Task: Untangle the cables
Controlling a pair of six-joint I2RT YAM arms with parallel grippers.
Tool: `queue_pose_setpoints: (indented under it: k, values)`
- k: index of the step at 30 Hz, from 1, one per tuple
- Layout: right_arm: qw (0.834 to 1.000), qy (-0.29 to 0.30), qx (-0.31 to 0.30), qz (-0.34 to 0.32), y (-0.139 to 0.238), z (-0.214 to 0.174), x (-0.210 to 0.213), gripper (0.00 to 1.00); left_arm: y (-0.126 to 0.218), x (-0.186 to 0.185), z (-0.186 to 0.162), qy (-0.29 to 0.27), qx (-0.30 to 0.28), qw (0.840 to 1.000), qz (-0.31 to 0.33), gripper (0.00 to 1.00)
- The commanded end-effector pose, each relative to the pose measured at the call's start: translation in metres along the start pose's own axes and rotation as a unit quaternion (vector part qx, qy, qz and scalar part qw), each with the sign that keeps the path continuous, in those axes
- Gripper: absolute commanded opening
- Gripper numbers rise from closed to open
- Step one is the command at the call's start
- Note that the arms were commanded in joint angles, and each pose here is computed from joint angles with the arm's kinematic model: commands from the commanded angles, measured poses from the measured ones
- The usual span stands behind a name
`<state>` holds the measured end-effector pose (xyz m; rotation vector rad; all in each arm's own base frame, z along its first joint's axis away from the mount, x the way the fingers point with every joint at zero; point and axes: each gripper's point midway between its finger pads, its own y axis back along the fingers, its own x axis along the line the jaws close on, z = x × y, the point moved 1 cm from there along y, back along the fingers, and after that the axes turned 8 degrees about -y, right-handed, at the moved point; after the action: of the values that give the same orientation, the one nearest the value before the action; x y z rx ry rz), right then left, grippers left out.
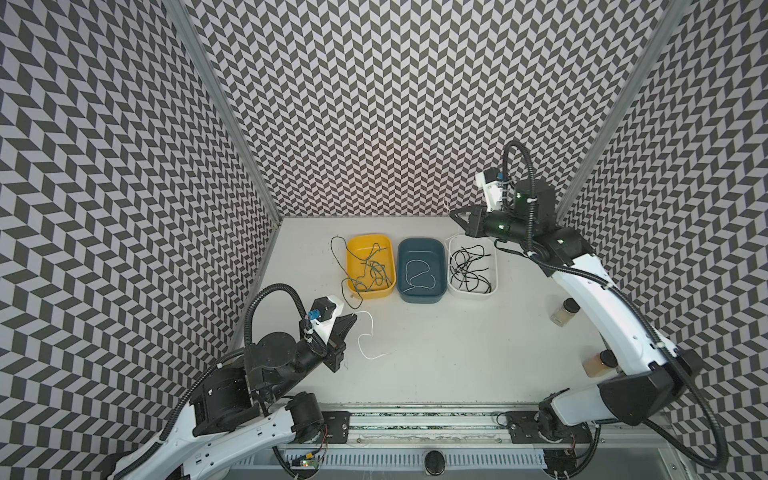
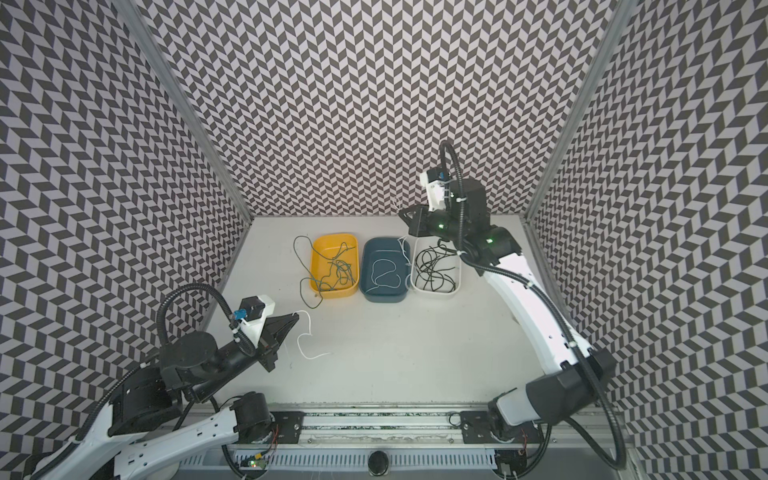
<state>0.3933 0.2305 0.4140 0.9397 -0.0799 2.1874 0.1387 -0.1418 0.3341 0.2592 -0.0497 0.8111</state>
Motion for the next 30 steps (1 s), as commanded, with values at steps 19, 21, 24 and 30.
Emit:
queue_pose_setpoints:
  k: [19, 21, 24, 30]
  values:
    - [0.999, 0.039, 0.033, 0.006, -0.084, -0.02, -0.035, 0.0, -0.022, 0.0, -0.022, 0.025, 0.002, 1.0, -0.001, 0.0]
    - [0.998, 0.041, 0.041, 0.001, -0.093, -0.027, -0.041, 0.0, -0.023, 0.0, -0.023, 0.024, 0.003, 1.0, 0.0, 0.0]
    - [0.997, 0.039, 0.06, -0.006, -0.107, -0.042, -0.054, 0.0, -0.024, -0.001, -0.026, 0.022, 0.008, 1.0, 0.0, 0.0]
    - [0.995, 0.024, 0.088, -0.026, -0.124, -0.077, -0.084, 0.0, -0.025, -0.001, -0.027, 0.024, 0.011, 1.0, -0.002, 0.0]
